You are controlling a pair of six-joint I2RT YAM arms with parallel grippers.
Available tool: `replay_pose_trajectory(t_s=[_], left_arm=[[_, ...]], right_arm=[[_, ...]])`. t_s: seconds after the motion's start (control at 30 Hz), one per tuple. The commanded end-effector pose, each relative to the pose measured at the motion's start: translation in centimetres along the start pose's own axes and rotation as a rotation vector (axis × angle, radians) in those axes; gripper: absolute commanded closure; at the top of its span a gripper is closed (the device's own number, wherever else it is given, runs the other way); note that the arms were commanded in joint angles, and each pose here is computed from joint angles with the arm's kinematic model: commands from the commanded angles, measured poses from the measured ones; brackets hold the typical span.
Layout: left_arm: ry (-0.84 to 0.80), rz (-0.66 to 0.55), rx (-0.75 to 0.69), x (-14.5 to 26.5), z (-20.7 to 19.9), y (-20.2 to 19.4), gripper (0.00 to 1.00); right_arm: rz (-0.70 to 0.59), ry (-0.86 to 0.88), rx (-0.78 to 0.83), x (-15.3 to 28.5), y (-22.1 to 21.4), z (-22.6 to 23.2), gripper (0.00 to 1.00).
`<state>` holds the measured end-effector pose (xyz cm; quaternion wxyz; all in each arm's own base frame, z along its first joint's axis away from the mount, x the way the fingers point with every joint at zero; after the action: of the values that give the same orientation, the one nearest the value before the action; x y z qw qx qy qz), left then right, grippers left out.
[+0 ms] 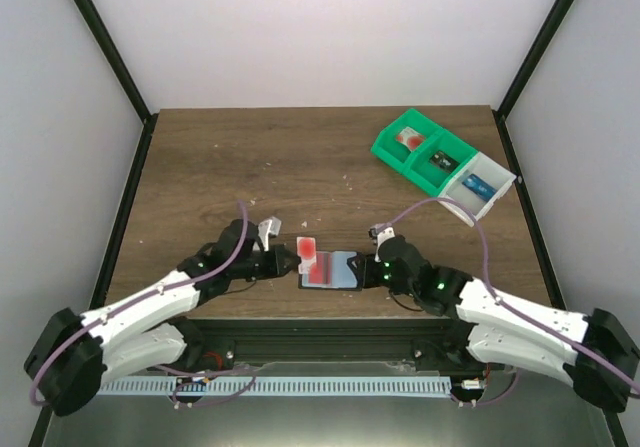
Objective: Take the credit cards out of the card holder
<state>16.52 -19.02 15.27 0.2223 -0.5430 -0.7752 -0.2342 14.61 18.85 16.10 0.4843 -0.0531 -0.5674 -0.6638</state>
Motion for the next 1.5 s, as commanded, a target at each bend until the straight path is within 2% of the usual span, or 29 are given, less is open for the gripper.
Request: replay_pose_trajectory(t_s=[0.0,0.17,0.3,0.47,0.63,0.87,1.1,1.3,1.47], left_arm=[[-0.115,0.005,-0.138,2.4,-2.7,-0.2,1.0],[-0.271,0.101,-0.253,4.1,-4.8,-1.5,1.0],[-0.404,0.193,-0.364,4.7,-4.9,-3.1,1.0],[-0.589,0.269,-0.424,5.9,-4.5,-4.9,1.0],[-0.643,0.346,-0.474,6.0,-5.1,-6.1,1.0],[-0.66,0.39,-0.47,5.8,-5.3,-6.6,1.0],[-0.656,0.413,-0.483,5.6,-5.2,-6.9,1.0],[-0.669,0.419,-0.489,5.7,-5.2,-7.0,1.0],[-0.671,0.415,-0.49,5.7,-5.2,-7.0,1.0]], right_arm=[[-0.05,0.132,0.119,2.8,1.9,1.7,0.75],[-0.165,0.362,0.214,7.4,3.3,3.9,0.57],[-0.254,0.463,0.277,11.8,4.2,4.7,0.56],[-0.144,0.471,0.299,14.0,4.5,5.2,0.57],[-0.085,0.486,0.31,15.0,5.0,5.8,0.56],[-0.009,0.479,0.364,13.2,5.5,6.5,0.57],[-0.007,0.497,0.437,12.3,7.2,7.8,0.57],[0.038,0.582,0.484,10.6,8.0,9.4,0.73],[0.096,0.698,0.498,9.6,7.6,10.4,0.71]])
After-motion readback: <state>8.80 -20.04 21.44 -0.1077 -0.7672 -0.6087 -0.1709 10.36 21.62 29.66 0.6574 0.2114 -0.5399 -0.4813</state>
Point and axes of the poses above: each gripper's point midway between its finger pads, its own x axis back along the fingers, its own z axis along the line the jaws close on, y = z × x, the point moved 8 cm from there along x, back along the fingers, and after that the axes turned 15 degrees about x, right-handed, at the moved point
